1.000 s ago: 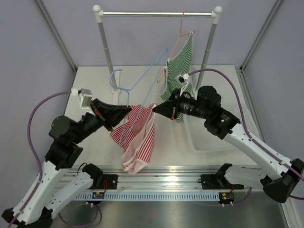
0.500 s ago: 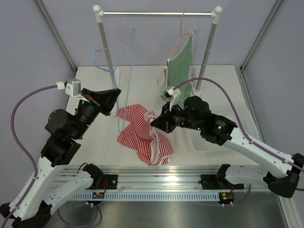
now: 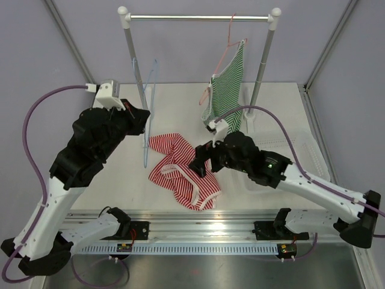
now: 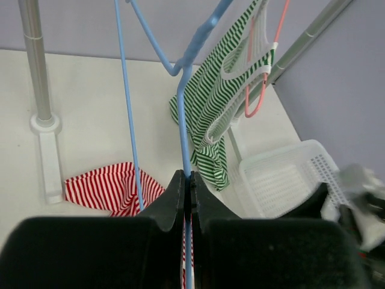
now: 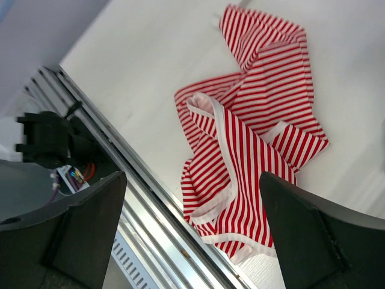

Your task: Remove the tank top from the hanger

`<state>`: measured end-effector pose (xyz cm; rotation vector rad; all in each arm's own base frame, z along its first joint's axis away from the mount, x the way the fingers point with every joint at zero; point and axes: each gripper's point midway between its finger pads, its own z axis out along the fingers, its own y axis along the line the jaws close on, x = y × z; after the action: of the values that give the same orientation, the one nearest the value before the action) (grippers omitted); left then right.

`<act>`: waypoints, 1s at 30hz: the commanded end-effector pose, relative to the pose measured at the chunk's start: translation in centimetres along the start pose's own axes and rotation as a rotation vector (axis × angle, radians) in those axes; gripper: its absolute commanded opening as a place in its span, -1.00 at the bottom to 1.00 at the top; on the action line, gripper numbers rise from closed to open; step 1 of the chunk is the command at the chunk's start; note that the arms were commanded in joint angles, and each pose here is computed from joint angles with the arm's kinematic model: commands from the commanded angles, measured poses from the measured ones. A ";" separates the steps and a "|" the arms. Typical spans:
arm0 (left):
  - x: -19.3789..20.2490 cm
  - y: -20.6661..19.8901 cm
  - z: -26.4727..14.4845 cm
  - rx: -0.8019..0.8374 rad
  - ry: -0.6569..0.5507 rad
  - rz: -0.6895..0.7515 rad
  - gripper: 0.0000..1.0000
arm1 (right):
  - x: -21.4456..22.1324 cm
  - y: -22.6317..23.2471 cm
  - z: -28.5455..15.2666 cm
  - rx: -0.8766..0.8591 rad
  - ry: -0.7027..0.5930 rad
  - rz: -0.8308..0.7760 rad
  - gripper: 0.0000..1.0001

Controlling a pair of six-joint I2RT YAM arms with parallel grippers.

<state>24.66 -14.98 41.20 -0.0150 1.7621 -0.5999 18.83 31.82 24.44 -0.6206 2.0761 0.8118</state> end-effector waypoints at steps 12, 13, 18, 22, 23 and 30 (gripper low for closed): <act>-8.5 -1.4 9.2 -0.103 0.025 0.117 -1.00 | -1.0 -0.8 -8.0 -0.015 -0.181 0.051 0.99; -9.2 -1.0 9.5 -0.115 0.018 0.113 -1.00 | -0.9 -0.8 -8.2 -0.021 -0.183 0.053 0.99; -11.4 -0.5 13.1 -0.067 -0.017 0.088 -1.00 | 0.4 -0.1 -7.5 -0.070 -0.143 0.042 0.99; -12.2 -0.4 16.4 0.006 -0.038 0.061 -1.00 | 1.4 1.3 -6.3 -0.148 -0.086 0.028 0.99; -11.9 -0.2 17.2 0.009 -0.025 0.056 -1.00 | 1.7 1.5 -6.1 -0.158 -0.073 0.028 0.99; -9.6 1.6 19.4 -0.024 0.042 0.044 -1.00 | 4.4 0.3 -2.5 -0.095 0.027 0.041 0.99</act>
<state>46.01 -17.81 43.36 -0.0019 1.8955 -0.4940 14.59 28.42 22.83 -0.6442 2.0854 0.9283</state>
